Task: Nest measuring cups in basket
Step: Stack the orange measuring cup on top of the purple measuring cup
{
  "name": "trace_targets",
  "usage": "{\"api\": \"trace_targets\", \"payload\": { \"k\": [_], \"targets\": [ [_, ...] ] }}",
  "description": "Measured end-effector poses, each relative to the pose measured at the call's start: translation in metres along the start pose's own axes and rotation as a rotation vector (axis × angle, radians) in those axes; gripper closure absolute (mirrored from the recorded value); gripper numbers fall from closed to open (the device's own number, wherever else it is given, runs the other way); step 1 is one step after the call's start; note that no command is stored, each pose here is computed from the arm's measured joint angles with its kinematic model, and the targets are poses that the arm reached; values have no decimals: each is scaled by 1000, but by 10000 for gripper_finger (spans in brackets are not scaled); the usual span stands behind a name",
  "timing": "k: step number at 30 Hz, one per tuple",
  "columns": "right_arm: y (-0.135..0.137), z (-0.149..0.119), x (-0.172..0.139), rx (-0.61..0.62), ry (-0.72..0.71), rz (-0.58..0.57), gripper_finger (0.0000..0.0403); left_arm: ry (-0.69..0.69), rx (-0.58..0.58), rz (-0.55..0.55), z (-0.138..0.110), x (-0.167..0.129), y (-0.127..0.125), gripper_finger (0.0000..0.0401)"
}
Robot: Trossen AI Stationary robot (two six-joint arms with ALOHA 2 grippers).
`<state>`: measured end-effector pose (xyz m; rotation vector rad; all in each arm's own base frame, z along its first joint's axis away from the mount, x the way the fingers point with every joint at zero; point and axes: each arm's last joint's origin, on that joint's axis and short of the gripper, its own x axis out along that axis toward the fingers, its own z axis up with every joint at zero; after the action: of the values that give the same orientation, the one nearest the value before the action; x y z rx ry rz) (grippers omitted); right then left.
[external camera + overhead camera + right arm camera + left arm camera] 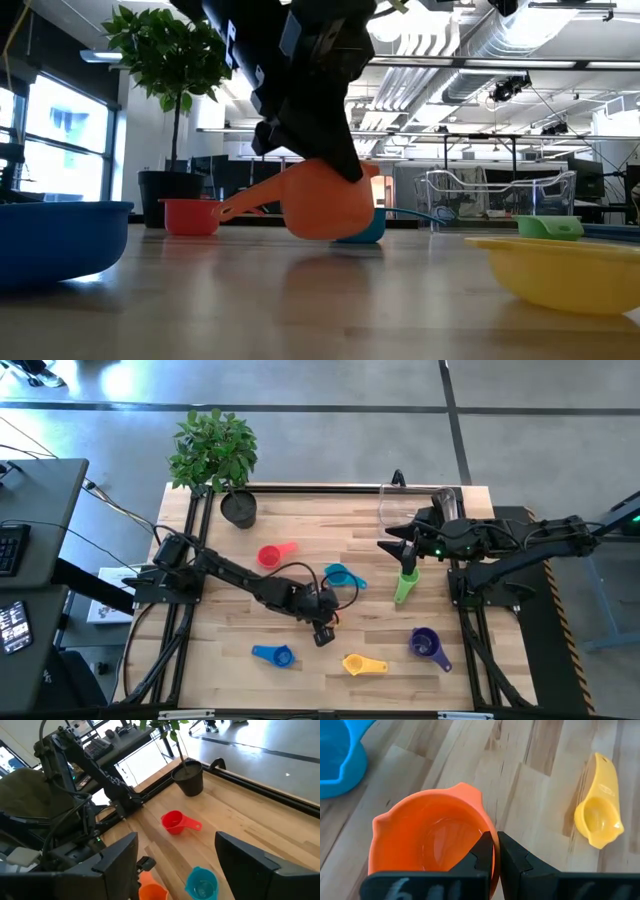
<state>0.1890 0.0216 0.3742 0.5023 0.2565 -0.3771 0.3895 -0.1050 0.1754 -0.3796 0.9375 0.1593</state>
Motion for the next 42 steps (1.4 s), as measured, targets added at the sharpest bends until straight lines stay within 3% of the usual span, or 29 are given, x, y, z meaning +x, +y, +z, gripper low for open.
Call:
{"api": "trace_targets", "payload": {
  "k": [11,17,26,37,42],
  "targets": [
    [0,0,0,0,0,0,146,38,-17,-3,4,1,11,393],
    [0,0,0,0,0,0,146,40,40,-2,4,1,11,358],
    [0,0,0,2,0,0,146,46,-15,-9,6,2,13,341],
    [4,-4,-1,190,44,51,146,155,-114,-222,20,-11,27,341],
    [9,-14,-1,332,117,46,146,117,-94,-261,28,-28,25,346]
  ]
}}
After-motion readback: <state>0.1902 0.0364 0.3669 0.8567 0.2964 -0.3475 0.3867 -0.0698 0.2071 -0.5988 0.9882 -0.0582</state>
